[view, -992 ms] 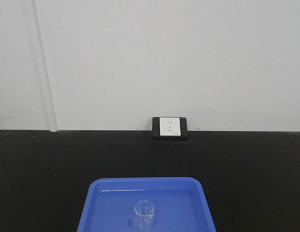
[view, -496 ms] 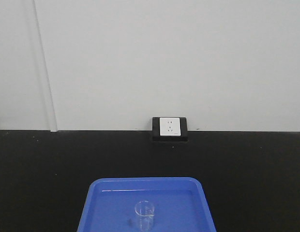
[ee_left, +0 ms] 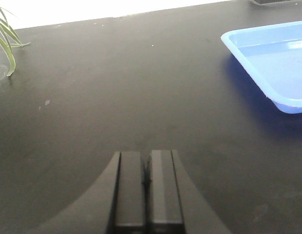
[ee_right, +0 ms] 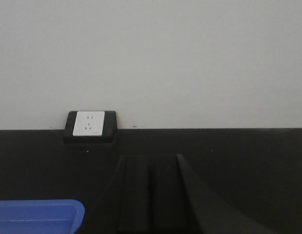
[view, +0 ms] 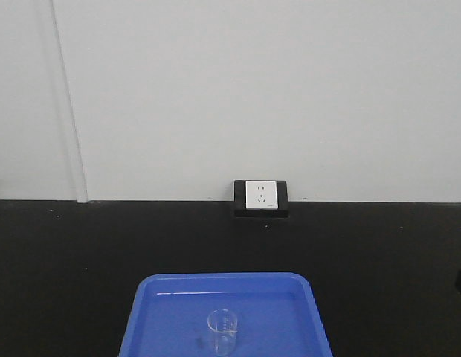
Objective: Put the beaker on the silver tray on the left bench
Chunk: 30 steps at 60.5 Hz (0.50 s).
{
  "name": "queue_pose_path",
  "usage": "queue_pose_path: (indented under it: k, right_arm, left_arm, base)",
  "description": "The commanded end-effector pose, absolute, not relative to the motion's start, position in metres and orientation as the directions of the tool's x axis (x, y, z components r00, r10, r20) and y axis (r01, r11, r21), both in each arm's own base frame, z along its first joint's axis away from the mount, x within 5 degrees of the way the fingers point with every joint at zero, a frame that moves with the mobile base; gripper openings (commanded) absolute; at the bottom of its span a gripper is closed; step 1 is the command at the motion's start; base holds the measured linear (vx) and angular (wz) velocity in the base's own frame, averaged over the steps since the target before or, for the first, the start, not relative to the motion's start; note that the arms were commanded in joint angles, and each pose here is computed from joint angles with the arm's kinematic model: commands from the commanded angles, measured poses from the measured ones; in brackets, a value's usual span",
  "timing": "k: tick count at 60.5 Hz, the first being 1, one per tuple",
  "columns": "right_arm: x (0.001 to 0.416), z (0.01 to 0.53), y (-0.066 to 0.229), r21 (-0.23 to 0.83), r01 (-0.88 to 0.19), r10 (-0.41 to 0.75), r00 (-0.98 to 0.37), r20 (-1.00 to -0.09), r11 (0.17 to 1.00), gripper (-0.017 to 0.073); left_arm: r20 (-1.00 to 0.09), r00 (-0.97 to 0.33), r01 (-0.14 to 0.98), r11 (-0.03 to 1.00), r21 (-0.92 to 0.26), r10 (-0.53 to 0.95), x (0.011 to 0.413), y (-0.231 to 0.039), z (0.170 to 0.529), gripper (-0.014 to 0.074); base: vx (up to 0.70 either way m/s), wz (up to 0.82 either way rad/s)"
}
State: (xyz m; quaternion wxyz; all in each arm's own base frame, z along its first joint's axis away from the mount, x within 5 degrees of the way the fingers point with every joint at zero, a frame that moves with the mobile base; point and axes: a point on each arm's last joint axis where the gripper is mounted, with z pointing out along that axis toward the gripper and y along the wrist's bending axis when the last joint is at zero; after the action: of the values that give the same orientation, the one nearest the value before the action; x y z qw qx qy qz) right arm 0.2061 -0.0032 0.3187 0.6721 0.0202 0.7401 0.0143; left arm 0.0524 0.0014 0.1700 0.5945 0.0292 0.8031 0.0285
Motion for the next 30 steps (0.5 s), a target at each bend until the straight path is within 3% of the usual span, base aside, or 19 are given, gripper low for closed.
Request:
queue_pose_path:
  k: [1,14,19,30]
  right_arm:
    - [0.2095,0.3391,-0.0040,0.051,0.003,0.051,0.031,-0.998,0.999,0.0006]
    - [0.2095,0.3389,-0.0041,0.051,0.003,0.051,0.029,-0.998,0.999,0.0118]
    - [0.2095,0.3384,-0.0041,0.051,0.004,0.051,0.024,-0.998,0.999,0.0208]
    - [0.2095,0.3392,-0.0040,0.050,0.003,0.050,0.033,-0.998,0.999,0.0507]
  left_arm:
    - [-0.970,-0.231,0.018,0.997,0.077,0.079,0.0542,0.0006,0.1702,0.0001]
    - [-0.970,-0.231,0.018,0.997,0.077,0.079,0.0542,0.0006,0.1702,0.0001]
    - [-0.970,-0.231,0.018,0.997,0.077,0.079,0.0542,0.0006,0.1702,0.0001]
    - [-0.970,-0.231,0.018,0.997,0.077,0.079,0.0542,0.0006,0.1702,0.0001]
  base:
    - [0.00,0.00]
    - [0.00,0.00]
    - [0.00,0.00]
    - [0.00,0.00]
